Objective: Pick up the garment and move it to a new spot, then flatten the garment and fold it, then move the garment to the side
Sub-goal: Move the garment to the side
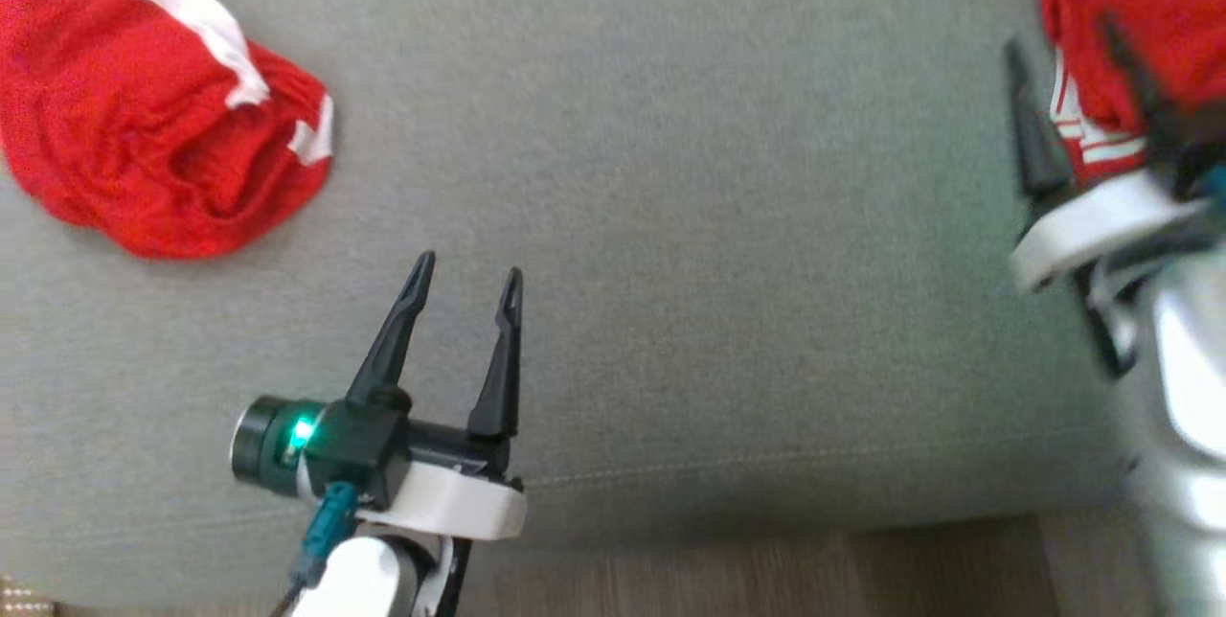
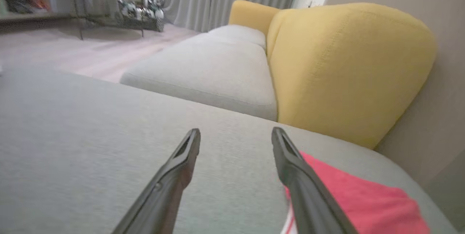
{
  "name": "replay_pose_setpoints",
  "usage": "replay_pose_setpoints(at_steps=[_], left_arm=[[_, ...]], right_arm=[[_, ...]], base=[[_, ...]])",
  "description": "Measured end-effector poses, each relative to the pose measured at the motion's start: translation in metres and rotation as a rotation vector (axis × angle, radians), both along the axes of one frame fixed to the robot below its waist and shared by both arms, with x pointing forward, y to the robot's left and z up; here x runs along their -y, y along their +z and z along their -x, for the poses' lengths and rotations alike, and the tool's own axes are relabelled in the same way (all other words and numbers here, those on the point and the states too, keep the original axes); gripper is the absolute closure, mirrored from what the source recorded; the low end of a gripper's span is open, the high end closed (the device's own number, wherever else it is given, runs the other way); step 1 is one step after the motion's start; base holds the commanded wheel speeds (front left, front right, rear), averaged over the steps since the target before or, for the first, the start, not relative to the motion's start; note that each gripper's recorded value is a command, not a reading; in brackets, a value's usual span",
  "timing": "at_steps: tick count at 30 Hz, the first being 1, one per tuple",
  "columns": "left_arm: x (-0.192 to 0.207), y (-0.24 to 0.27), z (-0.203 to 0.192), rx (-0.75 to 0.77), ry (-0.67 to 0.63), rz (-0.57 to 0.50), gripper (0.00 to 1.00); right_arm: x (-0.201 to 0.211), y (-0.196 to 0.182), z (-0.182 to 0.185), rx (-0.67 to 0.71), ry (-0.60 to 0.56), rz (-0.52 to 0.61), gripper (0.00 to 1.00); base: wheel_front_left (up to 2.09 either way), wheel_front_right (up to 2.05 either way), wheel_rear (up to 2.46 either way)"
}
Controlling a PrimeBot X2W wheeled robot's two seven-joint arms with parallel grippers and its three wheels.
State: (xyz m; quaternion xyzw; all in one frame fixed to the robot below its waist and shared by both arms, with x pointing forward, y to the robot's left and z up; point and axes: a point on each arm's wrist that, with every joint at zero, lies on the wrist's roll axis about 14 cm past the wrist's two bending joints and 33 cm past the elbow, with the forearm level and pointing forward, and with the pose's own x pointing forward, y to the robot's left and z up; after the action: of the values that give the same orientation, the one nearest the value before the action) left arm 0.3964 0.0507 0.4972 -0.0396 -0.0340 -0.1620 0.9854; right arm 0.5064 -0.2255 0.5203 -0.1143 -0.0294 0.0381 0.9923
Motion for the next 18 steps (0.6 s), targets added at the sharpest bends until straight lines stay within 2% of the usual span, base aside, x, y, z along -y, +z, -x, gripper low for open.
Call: replay_pose_setpoints(at_steps=[3,8,13,18], left_arm=[[-0.015,0.008,0.009,0.001,0.055,0.027,0.00],[-0.042,0.019,0.029,0.029,0.140,0.004,0.00],[-0.058,0.029,0.050,0.061,0.196,-0.001,0.00],[-0.067,0.035,0.065,0.078,0.223,0.007,0.00]], right_arm=[[-0.023,0.001,0.022,0.021,0.030,-0.105,0.00],[-0.047,0.015,0.065,0.077,0.048,-0.228,0.00],[-0.046,0.020,0.111,0.109,0.022,-0.278,0.00],[-0.037,0.015,0.139,0.102,-0.007,-0.286,0.00]], base=[[0.00,0.00,0.00],[0.00,0.00,0.00],[0.00,0.00,0.00],[0.00,0.00,0.00]])
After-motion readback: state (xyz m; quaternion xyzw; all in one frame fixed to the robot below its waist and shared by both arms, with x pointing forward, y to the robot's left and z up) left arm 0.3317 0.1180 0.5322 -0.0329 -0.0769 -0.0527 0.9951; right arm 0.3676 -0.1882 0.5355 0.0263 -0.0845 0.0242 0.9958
